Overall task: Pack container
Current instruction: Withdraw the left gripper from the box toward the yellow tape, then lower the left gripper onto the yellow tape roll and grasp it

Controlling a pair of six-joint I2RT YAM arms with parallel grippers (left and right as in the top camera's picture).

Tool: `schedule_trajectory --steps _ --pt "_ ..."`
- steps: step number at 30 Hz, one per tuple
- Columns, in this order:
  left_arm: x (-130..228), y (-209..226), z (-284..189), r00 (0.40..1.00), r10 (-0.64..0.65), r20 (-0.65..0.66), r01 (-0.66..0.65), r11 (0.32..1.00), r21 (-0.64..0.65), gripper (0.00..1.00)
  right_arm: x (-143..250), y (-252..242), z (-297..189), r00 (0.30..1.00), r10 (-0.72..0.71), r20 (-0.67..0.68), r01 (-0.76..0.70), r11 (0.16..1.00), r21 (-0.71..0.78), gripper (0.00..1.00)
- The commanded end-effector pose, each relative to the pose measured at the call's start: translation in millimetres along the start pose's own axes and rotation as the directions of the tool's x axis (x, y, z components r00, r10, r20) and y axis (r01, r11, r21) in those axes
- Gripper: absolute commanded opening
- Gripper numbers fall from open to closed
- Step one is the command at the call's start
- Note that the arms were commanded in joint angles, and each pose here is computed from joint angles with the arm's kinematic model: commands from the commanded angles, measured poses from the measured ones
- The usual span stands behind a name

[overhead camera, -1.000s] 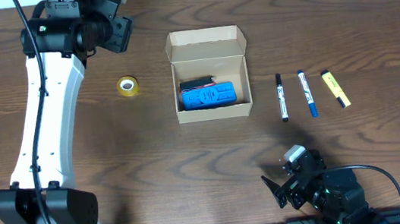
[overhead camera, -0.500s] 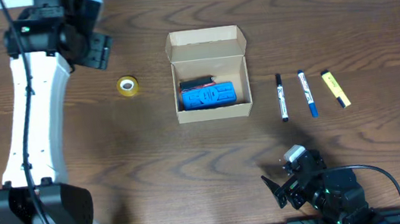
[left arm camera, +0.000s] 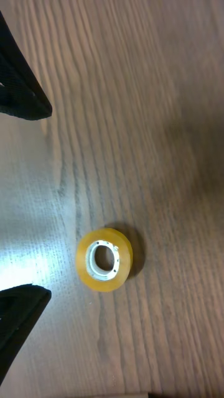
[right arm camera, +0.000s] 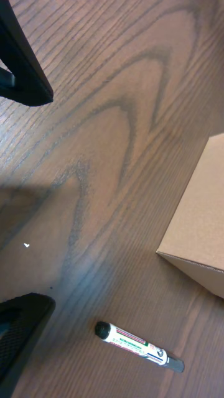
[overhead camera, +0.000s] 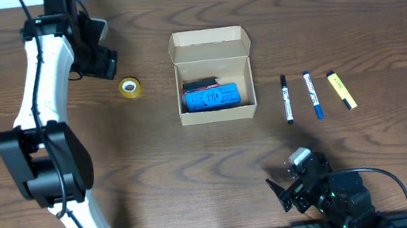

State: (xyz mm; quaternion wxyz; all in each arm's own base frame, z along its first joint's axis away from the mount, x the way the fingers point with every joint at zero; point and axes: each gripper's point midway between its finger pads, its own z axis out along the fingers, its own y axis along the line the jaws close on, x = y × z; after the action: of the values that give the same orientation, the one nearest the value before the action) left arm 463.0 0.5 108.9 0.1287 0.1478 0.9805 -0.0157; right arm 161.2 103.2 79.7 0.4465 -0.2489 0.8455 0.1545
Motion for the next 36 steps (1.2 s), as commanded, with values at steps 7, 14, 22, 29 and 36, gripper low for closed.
schedule_trajectory --steps 7,14,22,29,36 --pt "-4 -28 36 1.000 0.023 -0.007 -0.022 0.988 0.156 0.96 3 1 2 1.000 -0.018 -0.005 0.018 1.000 -0.006 0.99" --pt "-9 -39 46 0.997 0.072 -0.021 -0.069 0.991 0.111 0.95 3 1 2 1.000 -0.018 -0.005 0.018 1.000 -0.006 0.99" --pt "0 -38 53 0.994 0.086 -0.066 -0.080 0.994 0.075 0.96 3 1 2 1.000 -0.018 -0.005 0.018 1.000 -0.007 0.99" --pt "14 -44 66 0.989 0.099 -0.113 -0.091 0.993 0.075 0.95 3 1 2 1.000 -0.018 -0.005 0.018 1.000 -0.007 0.99" --pt "22 -45 76 0.987 0.100 -0.125 -0.091 0.993 0.075 0.95 3 1 2 1.000 -0.018 -0.005 0.018 1.000 -0.006 0.99"
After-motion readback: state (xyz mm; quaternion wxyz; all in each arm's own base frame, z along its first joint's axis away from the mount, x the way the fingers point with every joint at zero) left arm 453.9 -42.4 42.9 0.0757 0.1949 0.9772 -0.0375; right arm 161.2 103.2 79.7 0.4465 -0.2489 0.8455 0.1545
